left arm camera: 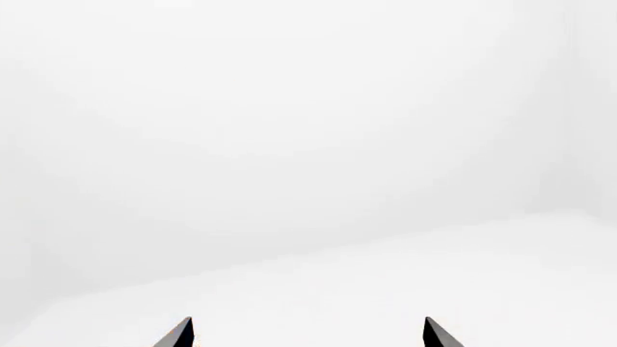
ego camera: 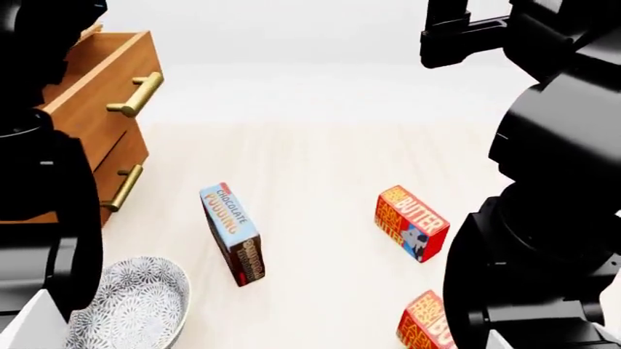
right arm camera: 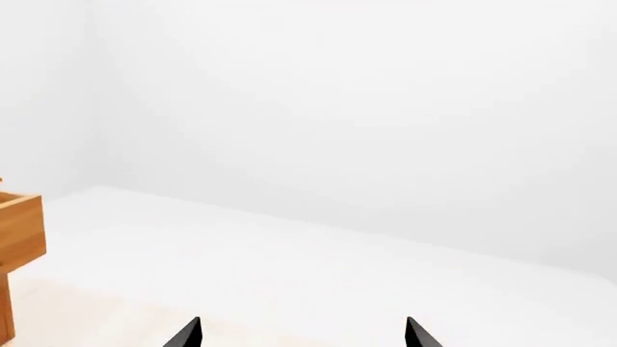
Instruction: Put the butter at the front in the top drawer of the cabinet and close it.
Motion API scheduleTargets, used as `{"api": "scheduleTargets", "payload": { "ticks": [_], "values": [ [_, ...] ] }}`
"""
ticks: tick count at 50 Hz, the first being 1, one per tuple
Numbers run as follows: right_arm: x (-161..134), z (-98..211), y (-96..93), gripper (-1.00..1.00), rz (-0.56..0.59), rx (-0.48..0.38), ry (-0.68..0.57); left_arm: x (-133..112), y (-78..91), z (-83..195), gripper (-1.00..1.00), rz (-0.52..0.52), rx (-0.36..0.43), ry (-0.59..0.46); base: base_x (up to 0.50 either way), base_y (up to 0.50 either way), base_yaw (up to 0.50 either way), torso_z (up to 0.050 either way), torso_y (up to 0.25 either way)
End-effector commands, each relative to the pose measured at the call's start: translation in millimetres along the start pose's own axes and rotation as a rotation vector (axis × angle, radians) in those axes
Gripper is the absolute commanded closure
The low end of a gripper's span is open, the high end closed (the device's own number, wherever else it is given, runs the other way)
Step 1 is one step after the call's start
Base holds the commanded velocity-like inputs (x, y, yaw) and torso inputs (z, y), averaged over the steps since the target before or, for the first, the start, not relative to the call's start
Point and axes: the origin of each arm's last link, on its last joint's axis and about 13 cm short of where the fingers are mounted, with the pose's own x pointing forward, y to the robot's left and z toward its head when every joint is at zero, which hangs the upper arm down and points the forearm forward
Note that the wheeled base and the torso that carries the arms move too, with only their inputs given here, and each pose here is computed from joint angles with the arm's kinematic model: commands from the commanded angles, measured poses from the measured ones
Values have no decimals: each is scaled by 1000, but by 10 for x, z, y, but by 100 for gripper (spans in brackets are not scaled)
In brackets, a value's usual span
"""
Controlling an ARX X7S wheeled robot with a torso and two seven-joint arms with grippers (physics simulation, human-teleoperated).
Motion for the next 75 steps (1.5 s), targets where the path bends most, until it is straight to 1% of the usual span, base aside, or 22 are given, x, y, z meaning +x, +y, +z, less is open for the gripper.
{"api": "scheduleTargets", "payload": {
  "ticks": [1,5,7,9,10,13,17,20,21,24,28,29,31,38,43,48,54,56,60,64,70,75],
  "values": [
    [-81,-31,6,-100,27,-10,-19,-75,-11,-7,-100,-15,153,96,0,0,0,0,0],
    [-94,-52,-3,-100,33,-2,-24,-64,87,133,-100,-2,271,243,0,0,0,0,0],
    [-101,-66,-3,-100,35,-1,-23,-49,159,248,-100,3,298,328,0,0,0,0,0],
    [-105,-79,-4,-100,37,1,-22,-29,227,407,-100,38,254,432,0,0,0,0,0],
    [-106,-88,-3,-100,38,0,-20,-21,256,484,-100,33,267,464,0,0,0,0,0],
    [-117,-102,2,-100,41,-5,-15,-21,331,680,-100,-20,270,584,0,0,0,0,0],
    [-136,-125,6,-100,40,-13,-6,-36,432,783,-100,-64,294,712,0,0,0,0,0],
    [-141,-151,5,-100,40,-15,-2,-94,512,836,-100,-88,304,768,0,0,0,0,0],
    [-138,-166,3,-100,39,-14,1,-118,544,849,-100,-89,295,781,0,0,0,0,0],
    [-129,-197,-1,-100,40,-12,8,-177,624,872,-100,-82,261,794,0,0,0,0,0],
    [-126,-234,0,-100,49,-9,14,-254,750,806,-100,-25,124,757,0,0,0,0,0],
    [-122,-245,1,-100,52,-8,16,-255,772,763,-100,-13,85,745,0,0,0,0,0],
    [-114,-268,8,-100,60,-5,21,-229,800,656,-100,11,33,731,0,0,0,0,0],
    [-99,-337,33,-100,83,9,30,-96,818,292,-100,62,-79,716,0,0,0,0,0],
    [-87,-366,41,-100,93,19,29,-33,806,107,-100,68,-125,726,0,0,0,0,0],
    [-69,-404,51,-100,100,26,32,9,797,-32,-100,84,-143,739,0,0,0,0,0],
    [-60,-412,56,-100,103,28,32,22,806,-100,-100,150,-146,744,0,0,0,0,0],
    [-60,-411,59,-100,103,29,30,12,820,-89,-100,179,-133,748,0,0,0,0,0],
    [-58,-418,62,-100,105,35,26,-15,854,-56,-100,237,-81,764,0,0,0,0,0],
    [-56,-427,67,-100,112,39,24,-29,873,-47,-100,268,-50,778,0,0,0,0,0],
    [-54,-426,66,-100,117,43,20,-31,887,-70,-100,293,-16,795,0,0,0,0,0],
    [-56,-434,66,-100,121,47,15,-9,864,-119,-100,280,17,820,0,0,0,0,0]
  ]
}}
